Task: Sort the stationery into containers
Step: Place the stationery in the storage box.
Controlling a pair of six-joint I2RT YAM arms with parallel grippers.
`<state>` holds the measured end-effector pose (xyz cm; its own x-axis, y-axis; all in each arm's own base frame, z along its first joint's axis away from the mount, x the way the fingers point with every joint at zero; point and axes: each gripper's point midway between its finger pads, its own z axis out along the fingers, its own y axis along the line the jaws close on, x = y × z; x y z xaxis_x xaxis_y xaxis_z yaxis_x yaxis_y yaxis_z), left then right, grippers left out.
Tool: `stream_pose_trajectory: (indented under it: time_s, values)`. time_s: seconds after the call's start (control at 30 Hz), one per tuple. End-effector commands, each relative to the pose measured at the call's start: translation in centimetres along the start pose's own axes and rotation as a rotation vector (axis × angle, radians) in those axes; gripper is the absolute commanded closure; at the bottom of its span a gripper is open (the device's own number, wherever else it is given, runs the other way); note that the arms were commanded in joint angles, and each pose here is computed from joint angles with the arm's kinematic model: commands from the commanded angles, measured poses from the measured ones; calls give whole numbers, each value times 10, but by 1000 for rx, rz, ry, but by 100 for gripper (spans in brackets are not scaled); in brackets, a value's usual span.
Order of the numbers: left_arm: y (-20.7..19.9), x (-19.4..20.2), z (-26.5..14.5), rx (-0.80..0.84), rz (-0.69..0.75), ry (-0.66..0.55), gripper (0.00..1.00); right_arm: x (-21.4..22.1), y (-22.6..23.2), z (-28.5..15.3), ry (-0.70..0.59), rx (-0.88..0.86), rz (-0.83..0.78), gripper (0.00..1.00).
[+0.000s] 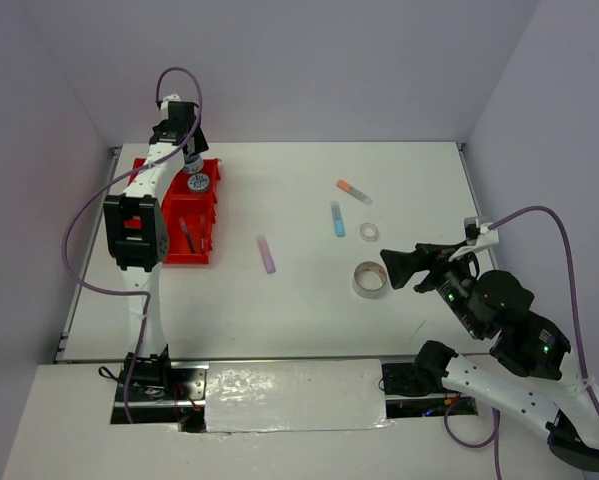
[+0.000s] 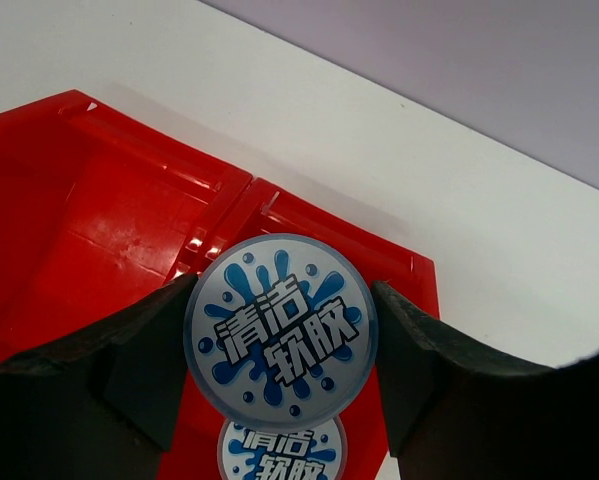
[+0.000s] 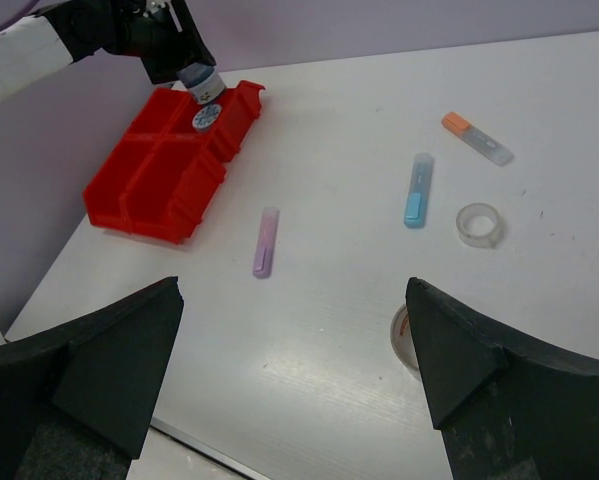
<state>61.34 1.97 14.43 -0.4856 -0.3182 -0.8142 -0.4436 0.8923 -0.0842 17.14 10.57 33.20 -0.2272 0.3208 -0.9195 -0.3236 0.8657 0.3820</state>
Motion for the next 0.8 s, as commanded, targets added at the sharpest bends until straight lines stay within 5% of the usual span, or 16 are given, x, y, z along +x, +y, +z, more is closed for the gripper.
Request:
stream_pose_trajectory:
  time_s: [0.0,0.13,0.37,0.57,0.77]
  values:
    - [-3,-14,6,6,-6,-36,91,-3,6,5,-14,-19,-5,0]
    - [-9,-20,-1,42,-18,-39,95,1,7,8,-3,-19,-9,0]
    - [-8,-37,-11,48,-24,-93,88,4,8,10,0,-26,-7,0]
    - [-1,-15,2,8,-16,-47,84,3,9,9,-3,-29,-7,0]
    - [-1,-1,11,-1,-13,-17,64,4,8,8,-1,-28,-8,0]
